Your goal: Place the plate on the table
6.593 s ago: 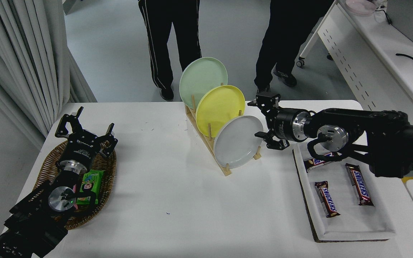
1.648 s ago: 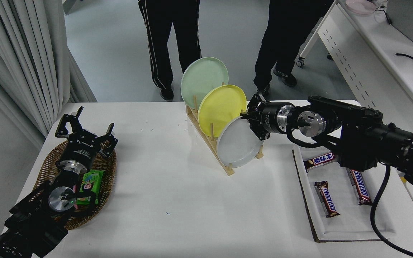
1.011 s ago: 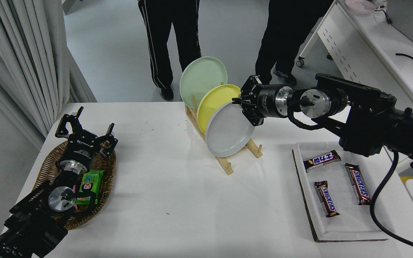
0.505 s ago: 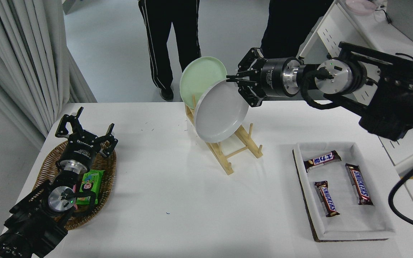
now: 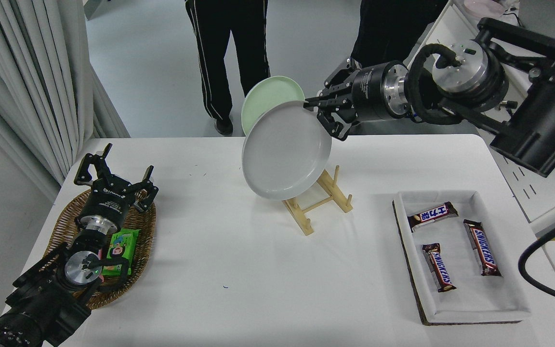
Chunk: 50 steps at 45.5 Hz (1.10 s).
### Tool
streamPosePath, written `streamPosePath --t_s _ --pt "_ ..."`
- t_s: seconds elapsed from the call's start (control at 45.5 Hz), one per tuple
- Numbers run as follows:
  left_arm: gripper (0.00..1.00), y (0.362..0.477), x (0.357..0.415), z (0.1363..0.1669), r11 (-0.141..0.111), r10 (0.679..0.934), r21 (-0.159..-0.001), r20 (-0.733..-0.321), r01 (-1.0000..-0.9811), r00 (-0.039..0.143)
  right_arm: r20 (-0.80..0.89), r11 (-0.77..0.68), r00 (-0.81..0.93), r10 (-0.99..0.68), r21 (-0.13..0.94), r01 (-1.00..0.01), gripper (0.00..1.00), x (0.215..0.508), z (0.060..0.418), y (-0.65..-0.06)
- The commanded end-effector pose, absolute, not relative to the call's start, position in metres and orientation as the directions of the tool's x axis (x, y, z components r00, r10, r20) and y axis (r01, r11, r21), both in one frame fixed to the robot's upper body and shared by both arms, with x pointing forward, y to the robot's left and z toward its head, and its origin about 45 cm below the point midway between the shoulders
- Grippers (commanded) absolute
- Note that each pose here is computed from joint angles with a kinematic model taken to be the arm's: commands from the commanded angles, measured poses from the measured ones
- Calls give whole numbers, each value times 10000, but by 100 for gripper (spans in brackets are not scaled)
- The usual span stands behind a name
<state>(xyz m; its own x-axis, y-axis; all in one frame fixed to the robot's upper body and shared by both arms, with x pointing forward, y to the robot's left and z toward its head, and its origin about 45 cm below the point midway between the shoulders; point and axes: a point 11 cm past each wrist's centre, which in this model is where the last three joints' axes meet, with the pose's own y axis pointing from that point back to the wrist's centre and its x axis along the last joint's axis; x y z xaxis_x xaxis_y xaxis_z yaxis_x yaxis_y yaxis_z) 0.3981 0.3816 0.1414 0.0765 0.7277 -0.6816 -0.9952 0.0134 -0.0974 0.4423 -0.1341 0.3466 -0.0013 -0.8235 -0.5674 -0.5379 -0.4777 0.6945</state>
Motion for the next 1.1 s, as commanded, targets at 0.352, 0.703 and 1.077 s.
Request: streamPosePath --t_s 0.352,0.703,1.077 --pt "100 3816 3981 1413 137 7277 -974 -6816 -9952 767 -4478 -4013 -3357 -8287 8936 -2013 0 3844 2261 -1001" --pt "100 3813 3982 1417 146 7273 -985 -6819 -9950 782 -4079 -4137 -4786 -7775 9050 -994 0 3721 1768 -1003" --pt "100 3815 3981 1412 147 7277 -963 -6816 -9952 767 -3890 -4399 -6175 -6836 8948 -766 0 3786 1590 -1144"
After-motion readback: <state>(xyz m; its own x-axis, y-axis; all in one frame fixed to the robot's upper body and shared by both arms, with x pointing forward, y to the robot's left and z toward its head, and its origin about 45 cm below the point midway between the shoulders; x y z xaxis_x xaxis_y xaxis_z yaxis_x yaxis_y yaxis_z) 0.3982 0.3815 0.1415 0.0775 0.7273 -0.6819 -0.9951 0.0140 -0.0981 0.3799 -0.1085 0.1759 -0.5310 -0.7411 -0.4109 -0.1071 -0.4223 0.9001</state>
